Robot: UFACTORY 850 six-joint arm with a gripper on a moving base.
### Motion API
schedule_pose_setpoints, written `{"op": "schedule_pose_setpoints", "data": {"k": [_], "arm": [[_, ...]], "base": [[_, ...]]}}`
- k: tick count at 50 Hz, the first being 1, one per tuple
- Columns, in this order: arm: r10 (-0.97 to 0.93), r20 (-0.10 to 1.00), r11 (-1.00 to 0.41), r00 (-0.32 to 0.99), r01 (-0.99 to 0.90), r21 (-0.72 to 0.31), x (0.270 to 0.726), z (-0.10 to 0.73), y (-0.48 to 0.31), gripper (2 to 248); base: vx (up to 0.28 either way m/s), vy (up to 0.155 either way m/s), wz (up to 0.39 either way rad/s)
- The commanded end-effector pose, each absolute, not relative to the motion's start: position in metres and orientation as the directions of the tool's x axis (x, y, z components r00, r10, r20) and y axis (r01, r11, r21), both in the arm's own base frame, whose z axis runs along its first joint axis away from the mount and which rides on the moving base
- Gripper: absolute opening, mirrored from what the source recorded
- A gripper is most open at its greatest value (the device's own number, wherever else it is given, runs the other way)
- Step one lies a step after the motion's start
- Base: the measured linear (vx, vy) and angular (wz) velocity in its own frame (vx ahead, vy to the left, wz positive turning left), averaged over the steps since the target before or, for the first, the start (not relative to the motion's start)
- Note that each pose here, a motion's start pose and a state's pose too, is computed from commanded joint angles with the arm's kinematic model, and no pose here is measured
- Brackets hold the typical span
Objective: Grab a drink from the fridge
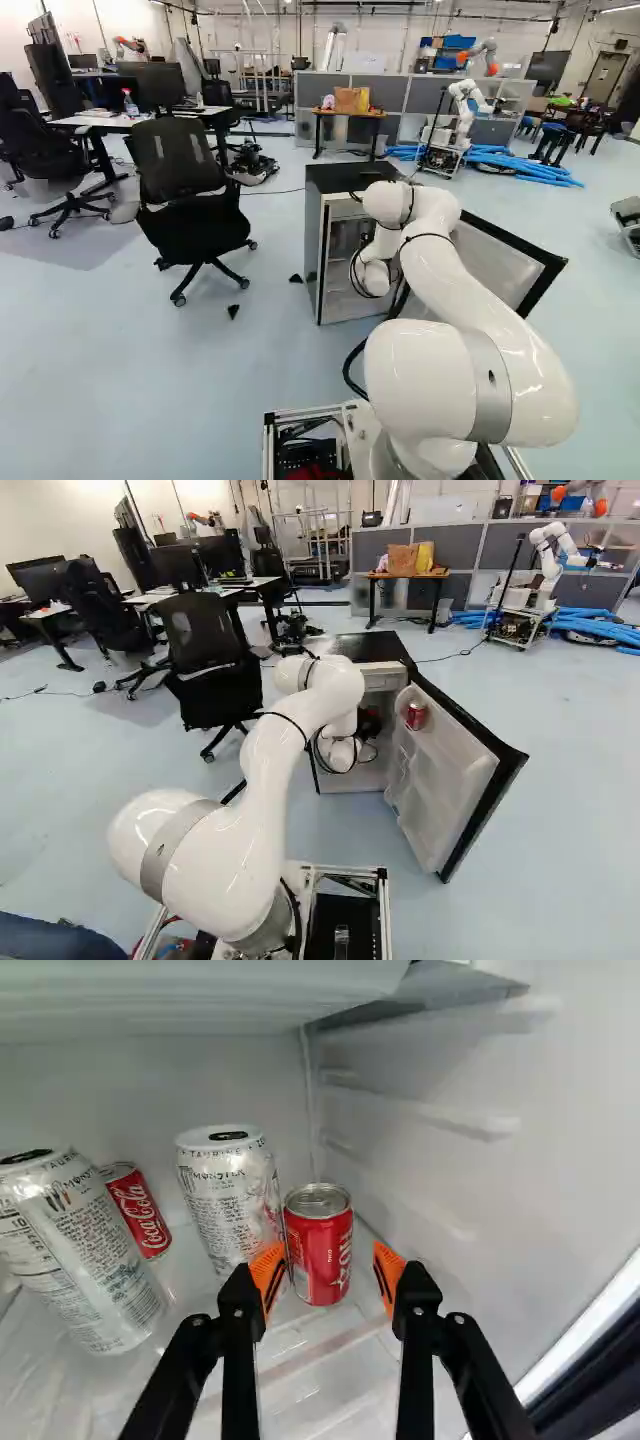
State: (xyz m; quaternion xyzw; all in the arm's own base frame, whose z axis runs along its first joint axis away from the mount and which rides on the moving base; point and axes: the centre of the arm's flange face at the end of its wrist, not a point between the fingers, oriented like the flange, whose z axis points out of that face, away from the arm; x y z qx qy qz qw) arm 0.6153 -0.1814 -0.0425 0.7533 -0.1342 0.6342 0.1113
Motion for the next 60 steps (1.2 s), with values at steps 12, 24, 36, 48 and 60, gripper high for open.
{"op": "schedule_pose_setpoints", "data": {"k": [12,24,36,48,60], "arm": [[-0.057,0.987,-0.940,0.148,-0.341,-0.003,0.621,-0.045,-0.182,143],[-0.053,0.989,-0.941,0.135,-0.339,-0.004,0.627,-0.048,-0.182,143],[-0.050,0.991,-0.942,0.123,-0.337,-0.005,0.634,-0.051,-0.182,143],[-0.046,0.993,-0.942,0.110,-0.335,-0.006,0.640,-0.053,-0.182,143],[-0.044,0.994,-0.943,0.104,-0.334,-0.007,0.643,-0.055,-0.182,143]], "base": [[0.000,0.000,0.000],[0.000,0.000,0.000],[0.000,0.000,0.000],[0.000,0.000,0.000],[0.000,0.000,0.000]]}}
